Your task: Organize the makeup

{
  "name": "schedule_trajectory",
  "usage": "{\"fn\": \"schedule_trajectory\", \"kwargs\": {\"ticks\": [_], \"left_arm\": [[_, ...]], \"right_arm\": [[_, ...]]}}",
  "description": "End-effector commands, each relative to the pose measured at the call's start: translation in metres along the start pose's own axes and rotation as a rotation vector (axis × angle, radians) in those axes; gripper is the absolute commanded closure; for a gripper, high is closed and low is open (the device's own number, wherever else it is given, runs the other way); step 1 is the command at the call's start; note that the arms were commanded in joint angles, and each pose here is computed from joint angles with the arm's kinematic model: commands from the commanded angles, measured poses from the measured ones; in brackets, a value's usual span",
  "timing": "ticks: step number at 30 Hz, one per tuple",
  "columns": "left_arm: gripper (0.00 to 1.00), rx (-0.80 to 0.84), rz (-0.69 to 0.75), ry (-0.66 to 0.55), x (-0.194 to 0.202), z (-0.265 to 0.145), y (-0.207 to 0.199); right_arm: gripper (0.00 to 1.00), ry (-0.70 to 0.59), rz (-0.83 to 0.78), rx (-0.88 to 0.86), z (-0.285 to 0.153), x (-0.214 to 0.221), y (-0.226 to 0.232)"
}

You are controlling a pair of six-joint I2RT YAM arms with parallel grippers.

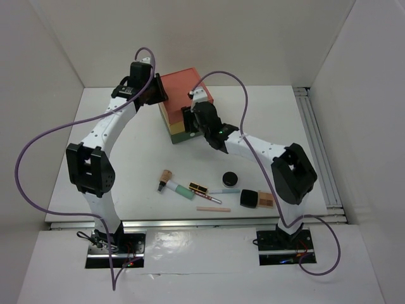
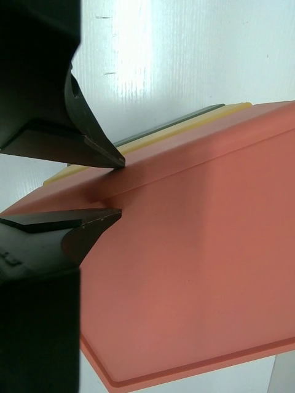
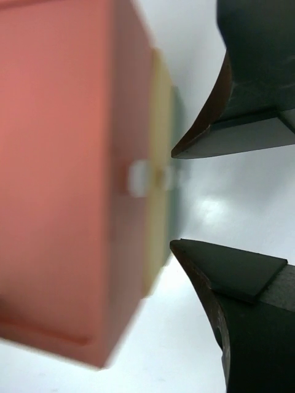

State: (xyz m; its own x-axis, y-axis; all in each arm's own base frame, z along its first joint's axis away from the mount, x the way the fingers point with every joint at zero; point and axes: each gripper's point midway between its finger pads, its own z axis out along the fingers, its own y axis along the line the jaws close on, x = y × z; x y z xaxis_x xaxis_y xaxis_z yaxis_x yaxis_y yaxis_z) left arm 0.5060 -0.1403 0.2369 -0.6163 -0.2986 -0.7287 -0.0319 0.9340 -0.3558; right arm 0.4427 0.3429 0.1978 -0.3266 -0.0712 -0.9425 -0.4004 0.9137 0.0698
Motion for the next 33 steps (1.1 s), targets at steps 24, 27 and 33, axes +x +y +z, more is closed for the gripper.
{"fn": "schedule_trajectory", "kwargs": {"ticks": [24, 27, 33], "left_arm": [[0.58, -0.007, 0.064, 0.206, 0.064, 0.0, 0.004], [0.58, 0.002, 0.063, 0.21, 0.065, 0.0, 0.003], [0.59, 0.003, 0.072, 0.21, 0.065, 0.0, 0.003]], "right_arm": [[0.4, -0.056, -0.031, -0.023, 0.029, 0.021, -0.02], [0.44, -0.07, -0.047, -0.031, 0.033, 0.023, -0.023], [0.49, -0.106, -0.051, -0.07, 0.036, 0.015, -0.019]]}}
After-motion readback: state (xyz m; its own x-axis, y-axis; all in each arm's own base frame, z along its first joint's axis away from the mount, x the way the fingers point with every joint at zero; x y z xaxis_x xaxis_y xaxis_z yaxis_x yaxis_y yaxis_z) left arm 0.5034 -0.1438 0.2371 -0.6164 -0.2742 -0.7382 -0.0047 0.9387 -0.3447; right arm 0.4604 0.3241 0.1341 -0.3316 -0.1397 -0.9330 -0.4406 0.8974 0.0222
